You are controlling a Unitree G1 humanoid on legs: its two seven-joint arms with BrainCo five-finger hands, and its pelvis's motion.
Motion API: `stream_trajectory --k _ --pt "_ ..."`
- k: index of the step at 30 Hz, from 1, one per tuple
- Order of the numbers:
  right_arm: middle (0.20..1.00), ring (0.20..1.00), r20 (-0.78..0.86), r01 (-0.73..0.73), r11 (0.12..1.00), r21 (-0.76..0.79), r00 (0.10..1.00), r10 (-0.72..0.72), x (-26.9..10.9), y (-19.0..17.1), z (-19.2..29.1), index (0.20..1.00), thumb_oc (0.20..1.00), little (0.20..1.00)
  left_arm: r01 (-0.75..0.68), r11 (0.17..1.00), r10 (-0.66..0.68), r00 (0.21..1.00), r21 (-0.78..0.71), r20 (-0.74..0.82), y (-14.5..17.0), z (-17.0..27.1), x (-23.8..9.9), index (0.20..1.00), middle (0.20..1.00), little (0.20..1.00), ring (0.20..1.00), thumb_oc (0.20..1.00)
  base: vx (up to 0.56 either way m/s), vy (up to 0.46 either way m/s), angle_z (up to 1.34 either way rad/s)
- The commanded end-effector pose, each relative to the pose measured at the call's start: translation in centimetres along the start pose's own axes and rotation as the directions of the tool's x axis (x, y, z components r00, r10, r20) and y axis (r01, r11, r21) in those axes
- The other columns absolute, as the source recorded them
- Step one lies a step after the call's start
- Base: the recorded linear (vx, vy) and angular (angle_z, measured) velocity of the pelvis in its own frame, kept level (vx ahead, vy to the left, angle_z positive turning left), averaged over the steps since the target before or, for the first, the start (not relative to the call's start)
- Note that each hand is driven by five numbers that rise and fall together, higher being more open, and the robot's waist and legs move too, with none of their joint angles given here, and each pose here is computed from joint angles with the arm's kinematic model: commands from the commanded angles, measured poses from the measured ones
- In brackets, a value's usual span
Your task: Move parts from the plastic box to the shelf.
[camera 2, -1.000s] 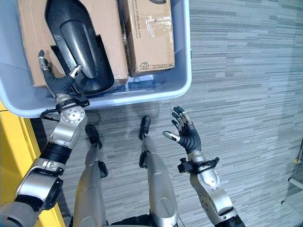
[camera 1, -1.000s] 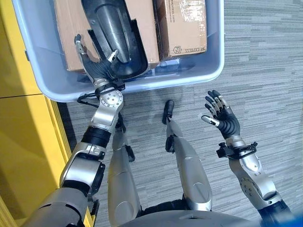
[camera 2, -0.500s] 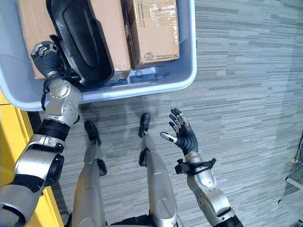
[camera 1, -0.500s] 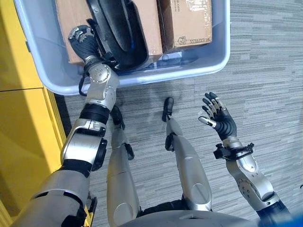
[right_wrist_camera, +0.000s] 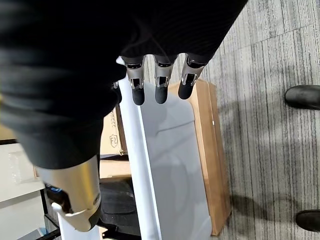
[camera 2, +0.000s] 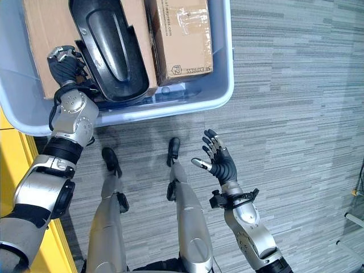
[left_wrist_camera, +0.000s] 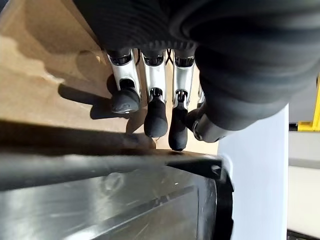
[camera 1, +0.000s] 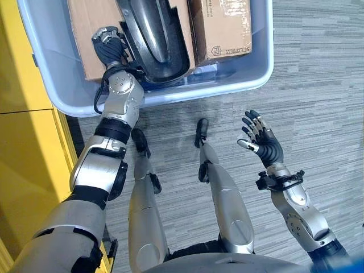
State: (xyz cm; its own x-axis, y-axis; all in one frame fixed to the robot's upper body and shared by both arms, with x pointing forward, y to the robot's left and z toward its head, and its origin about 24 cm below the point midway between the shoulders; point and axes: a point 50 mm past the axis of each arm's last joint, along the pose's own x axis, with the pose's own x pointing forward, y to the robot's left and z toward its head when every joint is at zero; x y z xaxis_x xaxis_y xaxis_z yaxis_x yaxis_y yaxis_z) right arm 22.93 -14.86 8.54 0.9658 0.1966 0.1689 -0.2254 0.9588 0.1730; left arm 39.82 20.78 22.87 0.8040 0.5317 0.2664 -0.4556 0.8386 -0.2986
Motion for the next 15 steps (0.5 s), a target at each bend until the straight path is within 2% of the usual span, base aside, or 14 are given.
stream_trajectory --k 1,5,7,8,15 --pt "1.000 1.000 0.092 0.000 1.000 -0.026 0.996 0.002 0.2 -0.8 2.3 1.000 1.000 1.000 -0.057 0.997 0.068 0.964 0.047 -0.256 1.9 -5.8 -1.3 0.200 0.200 0.200 0.200 0.200 0.00 0.000 0.00" --pt "1.000 1.000 0.091 -0.001 1.000 -0.024 0.996 0.003 0.2 -0.8 2.3 1.000 1.000 1.000 -0.081 0.997 0.083 0.969 0.018 -0.234 2.0 -5.5 -1.5 0.200 0.200 0.200 0.200 0.200 0.00 0.000 0.00" --pt "1.000 1.000 0.089 -0.005 1.000 -0.022 0.996 0.007 0.1 -0.7 2.2 1.000 1.000 1.000 -0.109 0.994 0.102 0.970 -0.019 -0.223 2.0 -5.3 -1.7 0.953 0.953 0.953 0.953 0.953 0.00 0.000 0.00" --pt "1.000 1.000 0.090 -0.004 1.000 -0.022 0.996 0.006 0.2 -0.7 2.2 1.000 1.000 1.000 -0.116 0.993 0.106 0.971 -0.035 -0.214 2.1 -5.1 -1.7 1.000 1.000 1.000 1.000 1.000 0.00 0.000 0.00" --pt "1.000 1.000 0.096 -0.021 1.000 -0.014 0.995 0.022 0.4 -0.2 2.2 1.000 1.000 1.000 -0.243 0.970 0.230 0.943 -0.026 -0.240 4.7 -6.5 -2.4 1.000 1.000 1.000 1.000 1.000 0.00 0.000 0.00"
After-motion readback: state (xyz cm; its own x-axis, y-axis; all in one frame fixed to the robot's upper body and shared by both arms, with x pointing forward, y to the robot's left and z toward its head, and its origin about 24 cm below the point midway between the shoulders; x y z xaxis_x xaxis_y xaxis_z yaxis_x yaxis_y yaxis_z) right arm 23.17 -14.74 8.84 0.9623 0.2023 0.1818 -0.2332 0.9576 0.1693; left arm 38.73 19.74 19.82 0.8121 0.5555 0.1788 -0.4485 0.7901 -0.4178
